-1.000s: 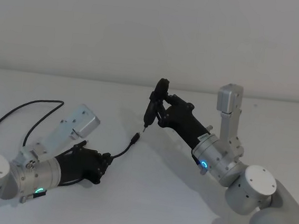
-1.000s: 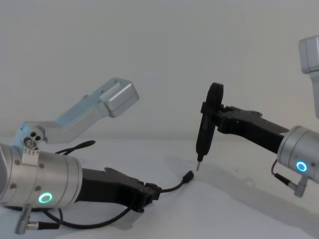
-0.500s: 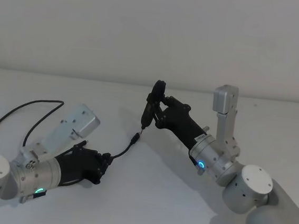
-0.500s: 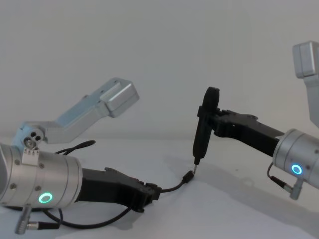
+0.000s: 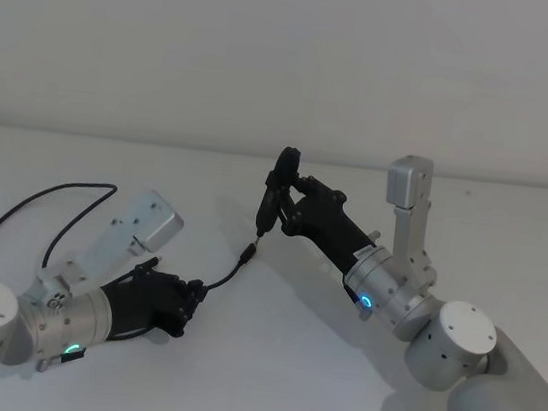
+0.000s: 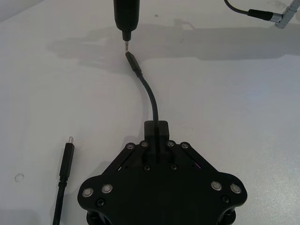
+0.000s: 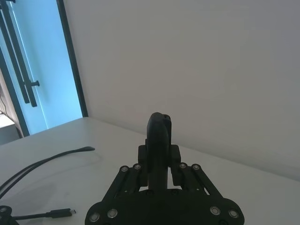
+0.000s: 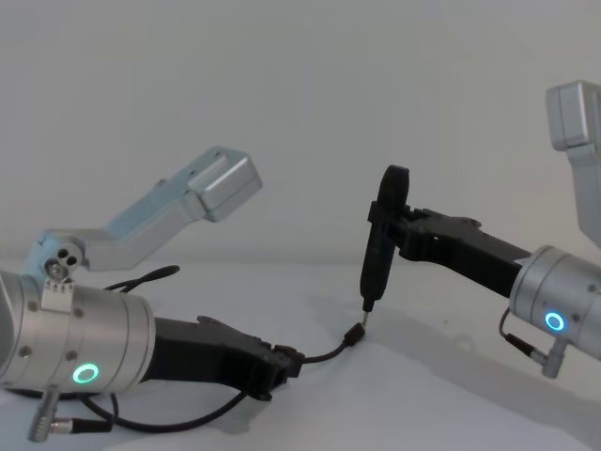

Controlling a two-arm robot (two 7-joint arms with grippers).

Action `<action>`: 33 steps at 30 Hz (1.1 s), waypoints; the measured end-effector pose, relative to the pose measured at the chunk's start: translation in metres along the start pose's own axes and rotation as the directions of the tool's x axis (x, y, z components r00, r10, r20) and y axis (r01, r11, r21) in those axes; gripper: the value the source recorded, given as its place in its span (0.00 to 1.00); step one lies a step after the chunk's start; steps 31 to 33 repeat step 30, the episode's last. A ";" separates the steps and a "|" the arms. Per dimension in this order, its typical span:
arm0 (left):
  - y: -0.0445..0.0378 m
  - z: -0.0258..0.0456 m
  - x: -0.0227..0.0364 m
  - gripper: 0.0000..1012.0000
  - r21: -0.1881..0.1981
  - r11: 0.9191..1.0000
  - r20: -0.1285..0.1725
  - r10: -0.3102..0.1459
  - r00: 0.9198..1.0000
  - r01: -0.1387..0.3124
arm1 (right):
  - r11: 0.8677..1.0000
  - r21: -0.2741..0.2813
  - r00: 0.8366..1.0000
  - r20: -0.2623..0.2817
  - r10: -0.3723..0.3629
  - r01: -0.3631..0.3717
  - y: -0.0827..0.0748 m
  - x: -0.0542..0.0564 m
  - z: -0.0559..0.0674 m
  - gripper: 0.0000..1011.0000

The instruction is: Pick up the data cable with the one hand.

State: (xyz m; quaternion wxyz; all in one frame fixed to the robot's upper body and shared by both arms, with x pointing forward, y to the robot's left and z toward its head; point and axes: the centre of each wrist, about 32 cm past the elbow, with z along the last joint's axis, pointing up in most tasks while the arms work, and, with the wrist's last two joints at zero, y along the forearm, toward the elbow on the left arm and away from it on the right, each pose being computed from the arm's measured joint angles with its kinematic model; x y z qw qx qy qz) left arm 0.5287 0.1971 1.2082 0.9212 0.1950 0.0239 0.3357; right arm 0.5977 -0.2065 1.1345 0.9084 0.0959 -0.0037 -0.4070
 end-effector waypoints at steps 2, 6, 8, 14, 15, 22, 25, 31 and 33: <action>0.0000 0.0000 0.0000 0.04 0.000 1.000 0.000 0.000 1.000 0.000 | 1.000 0.000 1.000 0.000 0.000 0.000 0.000 0.000 0.000 0.27; 0.0000 0.0000 0.0000 0.04 0.000 1.000 0.000 0.000 1.000 0.000 | 1.000 -0.001 1.000 -0.001 0.001 -0.001 0.000 0.000 0.000 0.27; 0.0000 0.0000 0.0000 0.04 0.000 1.000 0.000 0.000 1.000 0.000 | 1.000 -0.001 1.000 -0.001 0.002 -0.002 0.000 0.000 0.000 0.27; 0.0000 0.0000 0.0000 0.04 0.000 1.000 0.000 0.000 1.000 0.000 | 1.000 -0.002 1.000 -0.001 0.003 -0.003 0.001 0.000 -0.001 0.27; 0.0000 0.0000 0.0000 0.04 0.000 1.000 0.000 0.000 1.000 0.000 | 1.000 -0.002 1.000 -0.001 0.003 -0.003 0.001 0.000 -0.001 0.27; 0.0000 0.0000 0.0000 0.04 0.000 1.000 0.000 0.000 1.000 0.000 | 1.000 -0.003 1.000 -0.001 0.004 -0.004 0.001 0.000 -0.001 0.27; 0.0000 0.0000 0.0000 0.04 0.000 1.000 0.000 0.000 1.000 0.000 | 1.000 -0.003 1.000 -0.001 0.005 -0.005 0.001 0.000 -0.001 0.27; 0.0000 0.0000 0.0000 0.04 0.000 1.000 0.000 0.000 1.000 0.000 | 1.000 -0.003 1.000 -0.001 0.005 -0.005 0.001 0.000 -0.001 0.27; 0.0000 0.0000 0.0000 0.04 0.000 1.000 0.000 0.000 1.000 0.000 | 1.000 -0.003 1.000 -0.001 0.005 -0.005 0.001 0.000 -0.001 0.27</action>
